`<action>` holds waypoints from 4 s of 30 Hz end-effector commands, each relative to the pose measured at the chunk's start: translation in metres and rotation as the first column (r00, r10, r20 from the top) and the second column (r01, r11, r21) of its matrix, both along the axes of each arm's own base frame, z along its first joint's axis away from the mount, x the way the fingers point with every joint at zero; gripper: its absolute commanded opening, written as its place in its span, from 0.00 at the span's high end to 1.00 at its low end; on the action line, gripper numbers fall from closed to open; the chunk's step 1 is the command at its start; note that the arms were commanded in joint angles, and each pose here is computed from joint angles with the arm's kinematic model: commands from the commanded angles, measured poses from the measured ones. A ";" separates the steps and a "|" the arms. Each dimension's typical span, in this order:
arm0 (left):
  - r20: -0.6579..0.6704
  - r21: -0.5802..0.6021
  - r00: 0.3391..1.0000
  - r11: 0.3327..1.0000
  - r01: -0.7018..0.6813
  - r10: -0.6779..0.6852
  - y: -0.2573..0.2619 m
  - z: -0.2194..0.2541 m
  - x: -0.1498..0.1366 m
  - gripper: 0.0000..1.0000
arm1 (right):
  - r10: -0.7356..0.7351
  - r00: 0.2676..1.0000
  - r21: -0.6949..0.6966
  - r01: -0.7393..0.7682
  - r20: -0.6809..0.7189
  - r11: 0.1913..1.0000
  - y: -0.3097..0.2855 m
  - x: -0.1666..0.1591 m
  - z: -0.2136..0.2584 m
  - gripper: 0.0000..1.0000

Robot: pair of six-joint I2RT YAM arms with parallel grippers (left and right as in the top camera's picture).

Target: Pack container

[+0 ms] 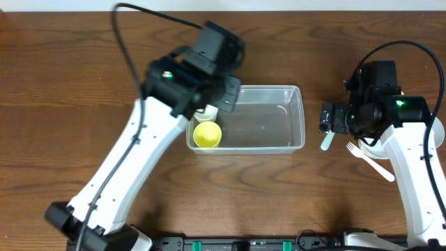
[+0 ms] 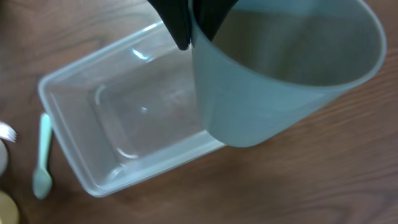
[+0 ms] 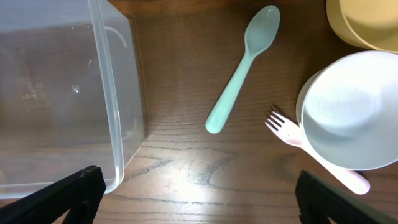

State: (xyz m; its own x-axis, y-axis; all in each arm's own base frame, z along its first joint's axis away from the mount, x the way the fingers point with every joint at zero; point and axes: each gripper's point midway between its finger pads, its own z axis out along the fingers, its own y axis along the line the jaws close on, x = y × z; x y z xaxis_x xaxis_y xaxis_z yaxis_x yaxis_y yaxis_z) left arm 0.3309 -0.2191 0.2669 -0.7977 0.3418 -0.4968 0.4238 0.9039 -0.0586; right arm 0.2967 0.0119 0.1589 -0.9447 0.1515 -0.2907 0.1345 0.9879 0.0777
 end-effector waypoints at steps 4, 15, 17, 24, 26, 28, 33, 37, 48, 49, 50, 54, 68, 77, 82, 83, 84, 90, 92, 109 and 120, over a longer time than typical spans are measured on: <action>-0.129 0.126 0.986 0.984 0.125 -0.109 -0.033 -0.069 0.002 0.94 | -0.006 1.000 -0.004 0.006 0.013 1.000 -0.002 0.003 0.004 0.01; -0.301 0.232 0.948 0.956 0.180 -0.106 -0.040 -0.154 0.008 0.94 | -0.006 1.000 -0.004 0.006 0.017 1.000 -0.002 0.004 0.005 0.01; -0.322 0.246 0.940 0.949 0.198 -0.113 -0.040 -0.165 0.009 0.94 | -0.006 1.000 -0.004 0.006 0.017 1.000 -0.002 0.004 0.005 0.01; -0.358 0.271 0.929 0.941 0.202 -0.097 -0.034 -0.190 0.016 0.83 | -0.006 1.000 -0.003 0.006 0.017 1.000 -0.002 0.004 0.005 0.01; -0.353 0.269 0.931 0.944 0.193 -0.090 -0.032 -0.190 0.019 0.75 | -0.006 1.000 -0.003 0.006 0.016 1.000 -0.002 0.004 0.005 0.01; -0.340 0.281 0.937 0.942 0.182 -0.080 -0.028 -0.189 0.024 0.68 | -0.006 1.000 -0.003 0.006 0.017 1.000 -0.002 0.004 0.005 0.01; -0.267 0.335 0.962 0.929 0.154 -0.064 -0.019 -0.164 0.032 0.54 | -0.006 1.000 -0.004 0.006 0.013 1.000 -0.002 0.003 0.004 0.01; -0.107 0.323 0.993 0.942 0.088 -0.056 -0.017 -0.101 0.049 0.48 | -0.006 1.000 -0.004 0.006 0.014 1.000 -0.002 0.003 0.005 0.01; 0.158 0.112 0.948 0.948 -0.297 0.278 0.094 0.041 0.053 0.33 | -0.030 0.996 -0.050 0.035 0.087 0.998 -0.014 0.019 0.018 0.01; 0.146 0.080 0.924 0.926 -0.368 0.355 0.113 0.047 0.051 0.32 | -0.048 0.993 -0.070 0.055 0.107 0.996 -0.021 0.023 0.024 0.01; 0.127 0.051 0.907 0.911 -0.410 0.401 0.127 0.049 0.048 0.32 | -0.067 0.990 -0.086 0.078 0.124 0.993 -0.029 0.025 0.030 0.01; 0.020 -0.058 0.877 0.876 -0.479 0.481 0.162 0.048 0.041 0.31 | -0.188 0.971 -0.134 0.208 0.148 0.969 -0.070 0.026 0.039 0.01; -0.234 -0.021 0.795 0.815 -0.579 0.560 0.196 -0.040 0.026 0.31 | -0.298 0.914 -0.138 0.269 -0.276 0.953 -0.118 0.005 -0.073 0.03; -0.254 -0.005 0.789 0.815 -0.579 0.559 0.196 -0.055 0.023 0.31 | -0.273 0.874 -0.116 0.247 -0.402 0.962 -0.112 0.008 -0.128 0.20; -0.255 -0.004 0.788 0.815 -0.580 0.560 0.196 -0.055 0.023 0.31 | -0.272 0.869 -0.103 0.252 -0.414 0.962 -0.110 0.012 -0.141 0.46; -0.256 -0.004 0.788 0.815 -0.580 0.560 0.196 -0.055 0.023 0.31 | -0.275 0.868 -0.104 0.255 -0.414 0.961 -0.111 0.012 -0.142 0.50; -0.257 -0.003 0.788 0.815 -0.579 0.559 0.196 -0.055 0.022 0.31 | -0.275 0.868 -0.104 0.255 -0.414 0.961 -0.111 0.013 -0.143 0.53; -0.261 0.000 0.787 0.815 -0.579 0.559 0.196 -0.055 0.021 0.31 | -0.277 0.872 -0.104 0.257 -0.404 0.961 -0.111 0.015 -0.144 0.68; -0.261 0.000 0.787 0.815 -0.580 0.560 0.196 -0.055 0.021 0.31 | -0.277 0.872 -0.104 0.257 -0.403 0.961 -0.111 0.015 -0.144 0.73; -0.261 0.000 0.787 0.815 -0.580 0.560 0.196 -0.055 0.021 0.31 | -0.307 0.871 -0.106 0.289 -0.382 0.951 -0.112 0.021 -0.141 0.99; -0.262 0.001 0.787 0.815 -0.579 0.559 0.196 -0.056 0.021 0.31 | -0.099 0.989 -0.087 0.090 -0.106 0.992 -0.056 0.070 -0.019 0.99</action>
